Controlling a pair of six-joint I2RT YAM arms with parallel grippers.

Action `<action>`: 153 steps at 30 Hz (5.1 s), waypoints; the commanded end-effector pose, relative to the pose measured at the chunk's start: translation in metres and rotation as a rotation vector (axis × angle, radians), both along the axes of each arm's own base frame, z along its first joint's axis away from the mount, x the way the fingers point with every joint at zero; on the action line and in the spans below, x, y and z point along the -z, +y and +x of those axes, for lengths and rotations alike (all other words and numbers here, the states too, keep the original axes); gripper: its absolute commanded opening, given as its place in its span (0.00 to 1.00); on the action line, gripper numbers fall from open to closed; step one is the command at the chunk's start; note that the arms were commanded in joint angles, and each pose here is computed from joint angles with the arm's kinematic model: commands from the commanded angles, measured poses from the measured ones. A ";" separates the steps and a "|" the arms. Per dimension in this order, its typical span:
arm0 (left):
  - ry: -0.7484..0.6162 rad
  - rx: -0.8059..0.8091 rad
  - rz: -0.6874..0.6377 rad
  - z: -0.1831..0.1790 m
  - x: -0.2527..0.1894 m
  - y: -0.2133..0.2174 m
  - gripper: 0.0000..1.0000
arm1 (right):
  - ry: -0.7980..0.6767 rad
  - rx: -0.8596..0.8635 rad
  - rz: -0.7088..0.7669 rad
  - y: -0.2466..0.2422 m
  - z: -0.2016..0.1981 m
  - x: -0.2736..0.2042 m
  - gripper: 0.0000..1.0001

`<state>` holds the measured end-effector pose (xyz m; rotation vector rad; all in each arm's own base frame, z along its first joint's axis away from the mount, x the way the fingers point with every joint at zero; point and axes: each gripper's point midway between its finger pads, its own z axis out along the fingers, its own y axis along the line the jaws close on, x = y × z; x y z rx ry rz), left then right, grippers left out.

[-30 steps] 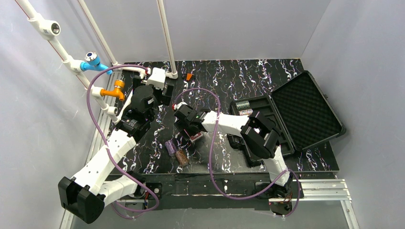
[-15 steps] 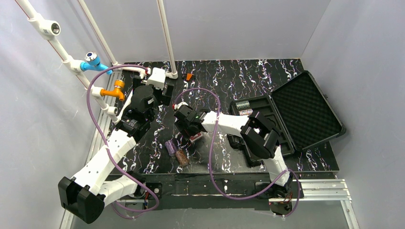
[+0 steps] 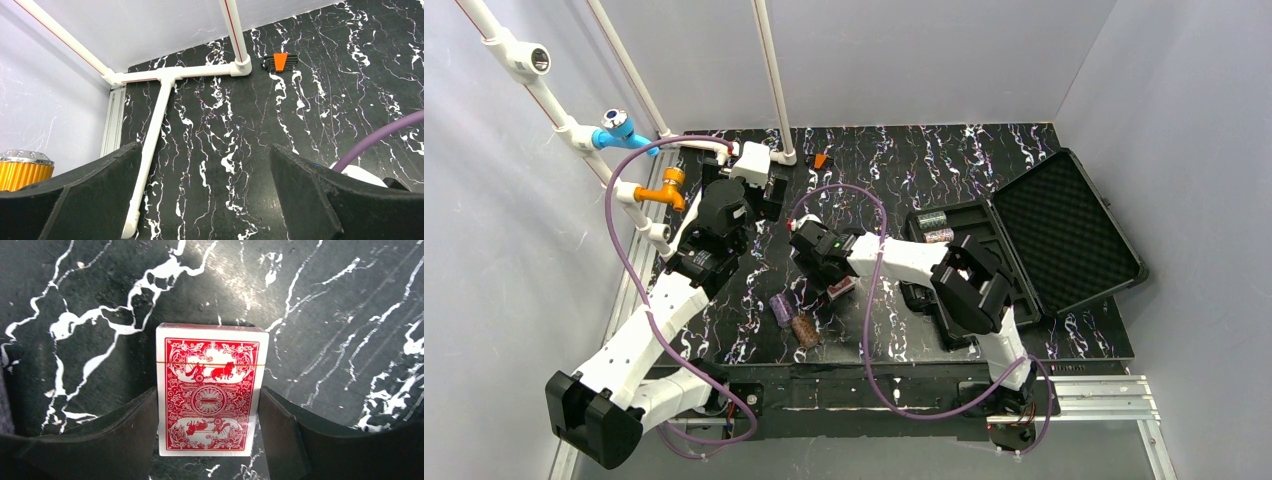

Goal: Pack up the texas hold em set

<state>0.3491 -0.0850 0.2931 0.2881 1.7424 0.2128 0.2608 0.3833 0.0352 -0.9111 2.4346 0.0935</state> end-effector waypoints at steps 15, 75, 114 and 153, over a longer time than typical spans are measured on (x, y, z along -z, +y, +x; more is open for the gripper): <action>-0.046 0.004 -0.040 -0.002 -0.012 -0.002 0.99 | -0.186 0.118 -0.065 -0.085 0.025 -0.097 0.54; -0.009 0.040 -0.054 -0.001 0.002 -0.011 0.99 | -0.261 0.312 -0.424 -0.362 0.067 -0.089 0.52; 0.001 0.049 -0.038 0.001 0.006 -0.015 0.99 | -0.113 0.215 -0.186 -0.322 0.049 -0.048 0.44; 0.002 0.045 -0.014 0.002 0.006 -0.013 0.99 | 0.153 0.283 -0.085 -0.274 0.034 -0.032 0.57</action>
